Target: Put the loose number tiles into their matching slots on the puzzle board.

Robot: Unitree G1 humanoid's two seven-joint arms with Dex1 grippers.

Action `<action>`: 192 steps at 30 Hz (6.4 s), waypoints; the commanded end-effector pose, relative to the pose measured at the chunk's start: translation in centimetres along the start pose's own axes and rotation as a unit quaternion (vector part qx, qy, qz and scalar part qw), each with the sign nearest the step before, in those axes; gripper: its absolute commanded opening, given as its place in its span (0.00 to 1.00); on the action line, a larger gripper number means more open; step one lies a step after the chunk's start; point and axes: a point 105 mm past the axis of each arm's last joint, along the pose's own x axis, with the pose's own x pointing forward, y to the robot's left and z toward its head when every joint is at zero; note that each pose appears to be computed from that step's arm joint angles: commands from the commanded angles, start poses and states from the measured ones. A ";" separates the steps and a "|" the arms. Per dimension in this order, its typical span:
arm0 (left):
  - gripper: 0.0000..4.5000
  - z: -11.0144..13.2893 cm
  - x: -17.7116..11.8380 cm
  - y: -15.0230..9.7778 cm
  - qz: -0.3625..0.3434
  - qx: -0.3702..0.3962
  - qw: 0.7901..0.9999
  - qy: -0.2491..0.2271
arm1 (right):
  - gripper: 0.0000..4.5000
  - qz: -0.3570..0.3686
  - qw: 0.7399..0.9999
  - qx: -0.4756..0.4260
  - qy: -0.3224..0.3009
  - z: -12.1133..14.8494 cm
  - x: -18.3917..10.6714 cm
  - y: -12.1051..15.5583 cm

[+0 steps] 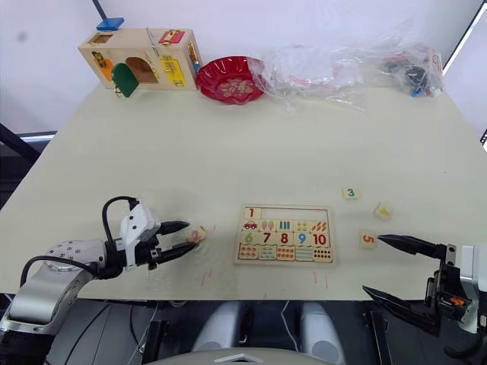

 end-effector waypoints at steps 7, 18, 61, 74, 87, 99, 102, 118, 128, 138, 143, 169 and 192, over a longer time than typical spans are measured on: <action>0.59 -2.0 -0.3 0.0 -0.008 0.000 1.000 0.018 | 1.00 0.002 1.000 -0.006 -0.010 0.5 0.3 0.4; 0.22 -2.5 0.0 0.2 -0.016 0.006 1.000 0.017 | 1.00 0.000 1.000 -0.007 -0.010 0.4 0.3 0.4; 0.22 14.6 7.8 -1.2 -0.173 0.301 0.911 0.222 | 1.00 -0.059 0.998 -0.023 -0.024 1.8 1.8 0.0; 0.22 14.5 11.0 -2.4 -0.158 0.280 0.914 0.248 | 1.00 -0.065 0.997 -0.019 -0.026 1.6 2.1 0.4; 0.22 14.3 11.5 -3.2 -0.144 0.264 0.921 0.248 | 1.00 -0.064 0.997 -0.017 -0.030 1.6 2.4 0.8; 0.22 14.2 12.0 -3.8 -0.149 0.260 0.921 0.249 | 1.00 -0.062 0.997 -0.016 -0.033 1.6 2.6 0.8; 0.22 14.2 12.1 -3.9 -0.149 0.259 0.921 0.248 | 1.00 -0.063 0.997 -0.015 -0.033 1.6 2.6 0.9; 0.22 14.2 12.6 -3.6 -0.133 0.263 0.923 0.248 | 1.00 -0.066 0.997 -0.014 -0.034 1.6 2.5 1.0; 0.22 14.3 12.5 -3.5 -0.129 0.271 0.920 0.252 | 1.00 -0.066 0.997 -0.013 -0.036 1.6 2.5 1.1; 0.22 14.5 12.5 -3.3 -0.123 0.280 0.918 0.253 | 1.00 -0.066 0.997 -0.013 -0.039 1.6 2.6 1.1; 0.22 14.6 12.5 -3.4 -0.124 0.283 0.917 0.253 | 1.00 -0.066 0.997 -0.013 -0.041 1.6 2.7 1.0; 0.22 14.6 12.5 -3.6 -0.128 0.282 0.917 0.252 | 1.00 -0.074 0.997 -0.007 -0.030 1.2 1.6 1.5; 0.22 14.5 12.4 -3.8 -0.132 0.280 0.916 0.255 | 1.00 -0.097 0.995 0.001 -0.013 0.1 -0.3 2.2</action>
